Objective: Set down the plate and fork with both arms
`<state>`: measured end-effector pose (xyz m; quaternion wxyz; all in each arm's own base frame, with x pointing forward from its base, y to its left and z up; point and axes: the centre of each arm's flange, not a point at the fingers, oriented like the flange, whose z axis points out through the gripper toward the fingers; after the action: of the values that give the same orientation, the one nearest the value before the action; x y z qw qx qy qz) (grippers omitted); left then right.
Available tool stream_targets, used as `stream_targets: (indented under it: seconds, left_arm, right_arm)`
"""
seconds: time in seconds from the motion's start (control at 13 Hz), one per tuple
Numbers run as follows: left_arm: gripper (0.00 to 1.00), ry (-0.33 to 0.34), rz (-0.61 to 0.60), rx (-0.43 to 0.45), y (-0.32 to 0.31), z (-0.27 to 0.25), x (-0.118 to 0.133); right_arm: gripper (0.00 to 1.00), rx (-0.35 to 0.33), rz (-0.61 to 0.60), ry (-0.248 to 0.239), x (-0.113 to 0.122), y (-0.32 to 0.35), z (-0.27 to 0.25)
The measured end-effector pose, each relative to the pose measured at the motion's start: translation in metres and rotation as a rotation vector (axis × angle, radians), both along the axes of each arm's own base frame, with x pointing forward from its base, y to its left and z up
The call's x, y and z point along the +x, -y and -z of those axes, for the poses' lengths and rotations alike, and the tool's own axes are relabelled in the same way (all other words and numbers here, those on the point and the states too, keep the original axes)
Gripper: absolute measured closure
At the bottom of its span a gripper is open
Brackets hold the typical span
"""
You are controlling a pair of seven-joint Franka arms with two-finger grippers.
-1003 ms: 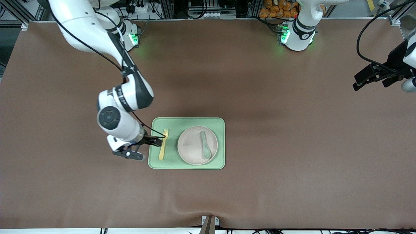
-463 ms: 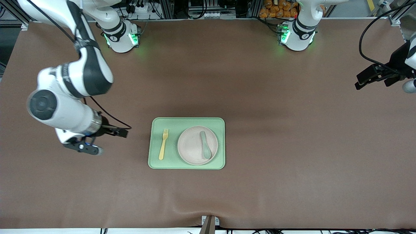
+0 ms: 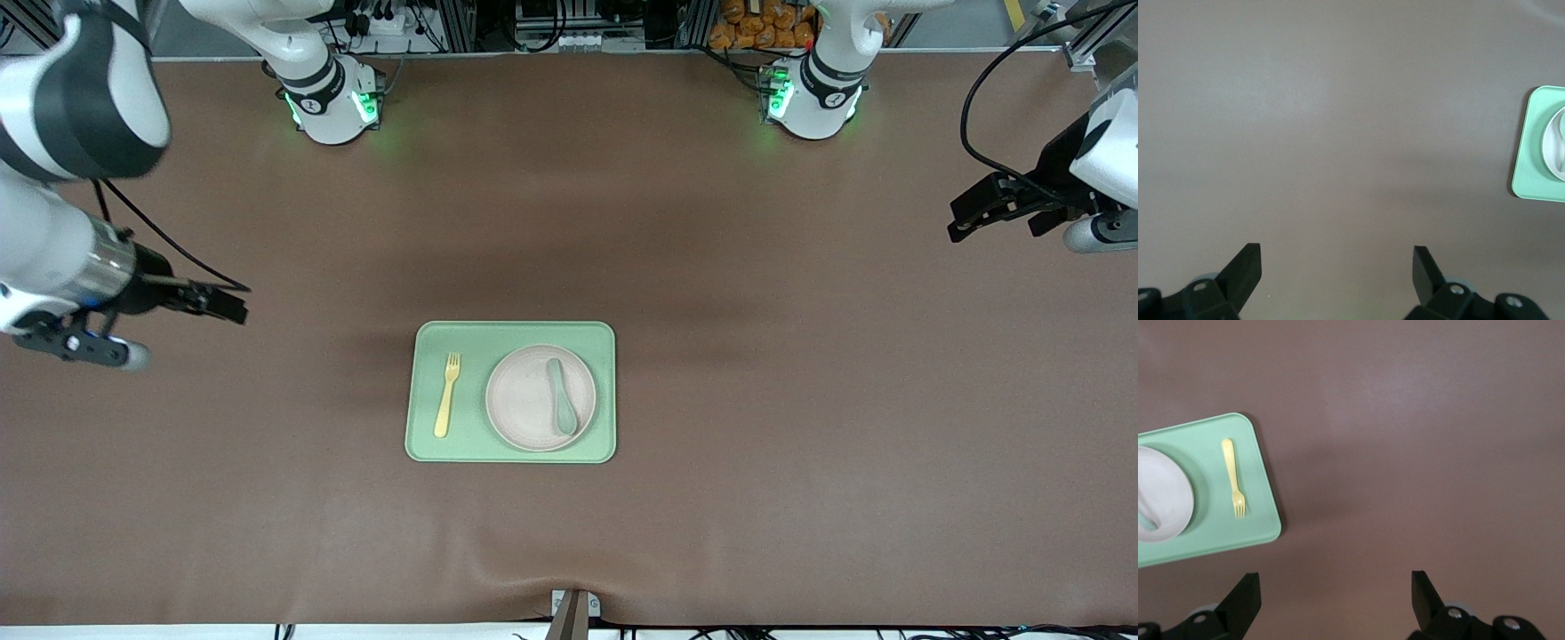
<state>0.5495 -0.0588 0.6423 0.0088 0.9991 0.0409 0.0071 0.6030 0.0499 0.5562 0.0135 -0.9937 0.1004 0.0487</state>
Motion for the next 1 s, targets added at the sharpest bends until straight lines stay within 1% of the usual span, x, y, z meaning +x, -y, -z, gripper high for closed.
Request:
stream_targets:
  seconds: [0.23, 0.46, 0.62, 0.77, 1.0]
  left_arm:
    - [0.0, 0.004, 0.0, 0.0, 0.0, -0.002, -0.001]
    - [0.0, 0.005, -0.001, 0.0, -0.001, -0.003, -0.002]
    - [0.0, 0.005, -0.002, 0.0, -0.002, -0.003, -0.002]
    - [0.0, 0.007, 0.011, 0.0, -0.003, -0.004, -0.002]
    - [0.0, 0.008, 0.02, 0.0, -0.005, -0.004, -0.002]
  right_arm:
    - [0.0, 0.008, -0.04, 0.009, -0.026, 0.033, -0.04]
    - [0.0, 0.01, -0.033, 0.002, -0.043, 0.052, -0.057]
    - [0.0, 0.01, -0.03, 0.005, -0.054, 0.054, -0.064]
    - [0.0, 0.009, -0.03, 0.021, -0.063, 0.059, -0.076]
    - [0.0, 0.009, -0.033, 0.058, -0.064, 0.073, -0.093]
